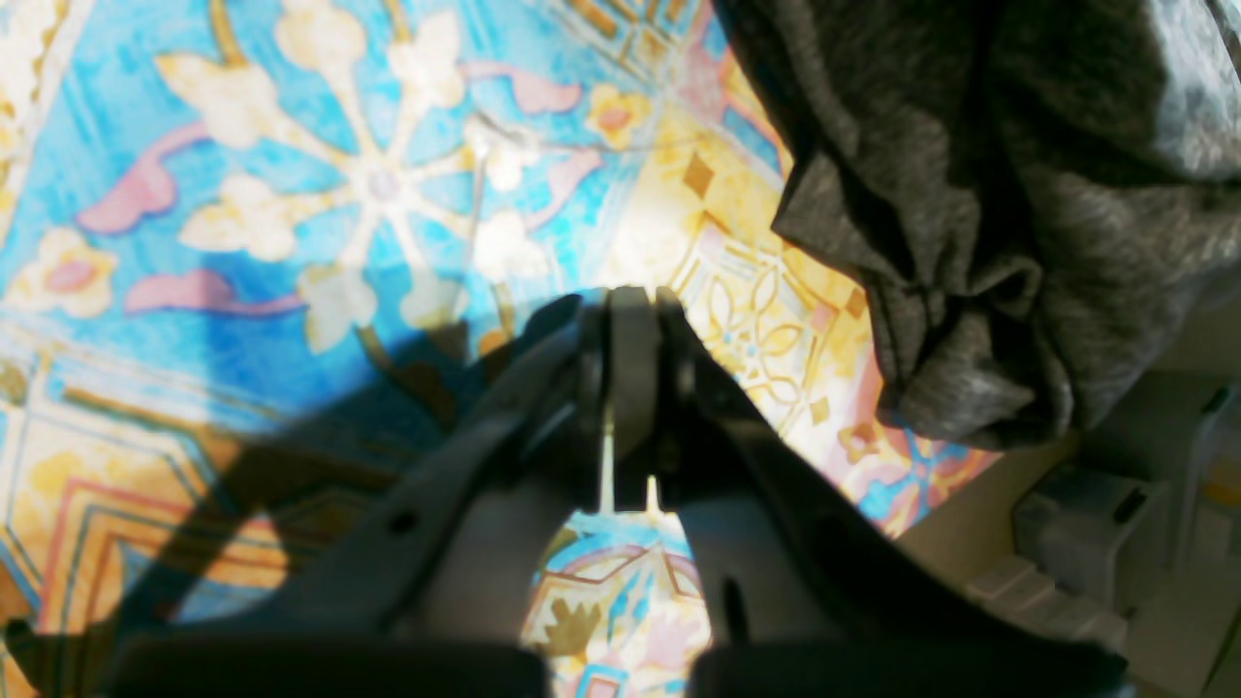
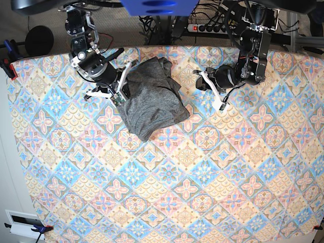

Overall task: Layout the t-shirt on the table in an organized manner, then fold the t-shirt properly
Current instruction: 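Grasp the grey bundle's edge with the right gripper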

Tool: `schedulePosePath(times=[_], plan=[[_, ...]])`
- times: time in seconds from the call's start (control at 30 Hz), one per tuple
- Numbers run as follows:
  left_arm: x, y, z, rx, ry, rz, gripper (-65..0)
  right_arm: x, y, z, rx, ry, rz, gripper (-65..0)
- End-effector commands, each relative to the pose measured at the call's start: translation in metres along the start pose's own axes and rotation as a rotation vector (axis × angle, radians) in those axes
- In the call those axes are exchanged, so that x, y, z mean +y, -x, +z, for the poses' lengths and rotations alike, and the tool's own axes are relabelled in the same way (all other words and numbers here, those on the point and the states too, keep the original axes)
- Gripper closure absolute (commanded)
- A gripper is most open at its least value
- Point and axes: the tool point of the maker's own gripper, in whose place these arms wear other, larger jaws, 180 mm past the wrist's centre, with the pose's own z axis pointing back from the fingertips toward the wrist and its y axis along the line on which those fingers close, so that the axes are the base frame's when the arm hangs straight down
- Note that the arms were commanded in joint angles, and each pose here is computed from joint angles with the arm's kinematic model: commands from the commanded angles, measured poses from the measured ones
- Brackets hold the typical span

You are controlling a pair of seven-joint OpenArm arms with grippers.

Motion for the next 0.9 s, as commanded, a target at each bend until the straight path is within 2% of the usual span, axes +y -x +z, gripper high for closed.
schedulePosePath(times=[0.0, 0.07, 0.23, 0.33, 0.87], plan=[[0.004, 0.005, 0.001, 0.028, -0.019, -0.011, 0.0, 0.002, -0.021, 0.002, -0.081, -0.004, -0.014, 0.0], [0.006, 0.006, 0.001, 0.031, -0.036, -0.021, 0.0, 0.01, -0.026, 0.0, -0.097, -0.018, -0.034, 0.0], [0.014, 0.008, 0.001, 0.039, -0.08, -0.051, 0.0, 0.057, -0.036, -0.006, -0.118, -0.141, -0.005, 0.0], [0.014, 0.008, 0.0, 0.039, -0.083, -0.052, 0.0, 0.073, -0.044, -0.007, -0.144, -0.179, -0.006, 0.0], [0.015, 0.008, 0.001, 0.036, -0.083, -0.05, 0.0, 0.086, -0.082, -0.009, -0.374, -0.207, -0.097, 0.0]])
